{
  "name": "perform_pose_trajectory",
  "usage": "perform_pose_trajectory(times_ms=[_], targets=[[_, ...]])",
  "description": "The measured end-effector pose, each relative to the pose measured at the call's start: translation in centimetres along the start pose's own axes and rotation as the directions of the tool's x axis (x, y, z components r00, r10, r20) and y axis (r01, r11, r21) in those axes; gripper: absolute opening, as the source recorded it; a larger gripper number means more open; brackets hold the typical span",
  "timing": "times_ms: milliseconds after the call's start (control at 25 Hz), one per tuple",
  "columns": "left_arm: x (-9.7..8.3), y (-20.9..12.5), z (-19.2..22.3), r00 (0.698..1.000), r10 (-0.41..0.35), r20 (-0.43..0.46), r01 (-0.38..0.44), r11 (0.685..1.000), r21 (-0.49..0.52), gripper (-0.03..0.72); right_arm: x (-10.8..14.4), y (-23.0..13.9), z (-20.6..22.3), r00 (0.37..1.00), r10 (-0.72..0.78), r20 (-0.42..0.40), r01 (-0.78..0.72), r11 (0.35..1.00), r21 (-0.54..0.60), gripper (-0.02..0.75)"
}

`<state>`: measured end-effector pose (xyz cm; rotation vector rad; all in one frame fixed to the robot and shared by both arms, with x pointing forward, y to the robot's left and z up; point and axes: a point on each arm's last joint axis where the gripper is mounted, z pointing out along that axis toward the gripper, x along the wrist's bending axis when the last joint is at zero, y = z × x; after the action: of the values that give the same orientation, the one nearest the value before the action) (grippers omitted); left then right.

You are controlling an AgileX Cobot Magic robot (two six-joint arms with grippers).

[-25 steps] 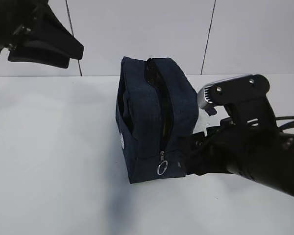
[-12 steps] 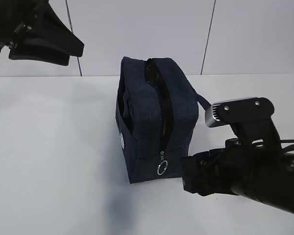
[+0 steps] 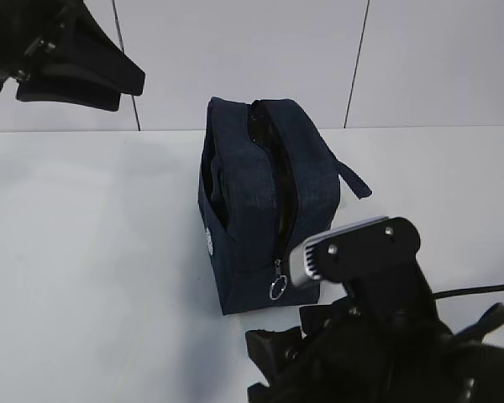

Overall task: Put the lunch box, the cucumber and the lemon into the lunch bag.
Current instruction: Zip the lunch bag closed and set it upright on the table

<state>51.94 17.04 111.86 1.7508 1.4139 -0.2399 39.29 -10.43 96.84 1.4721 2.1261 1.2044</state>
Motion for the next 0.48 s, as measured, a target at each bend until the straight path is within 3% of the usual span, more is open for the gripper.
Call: perform_pose_trajectory(times_ms=[200,480], targets=[[0.0,0.0,0.0,1.0,-0.001,0.002,0.001,1.0,0.0,0.278,2.6,-1.7,-0.2,0.986,-0.109,0.125,0.125,0.984,-0.13,0.471],[0.0,0.0,0.0,1.0,-0.001,0.0,0.001,1.0,-0.005,0.277,2.7,-4.3,1.9,0.957,-0.155,0.246,0.185,0.977,-0.106,0.47]])
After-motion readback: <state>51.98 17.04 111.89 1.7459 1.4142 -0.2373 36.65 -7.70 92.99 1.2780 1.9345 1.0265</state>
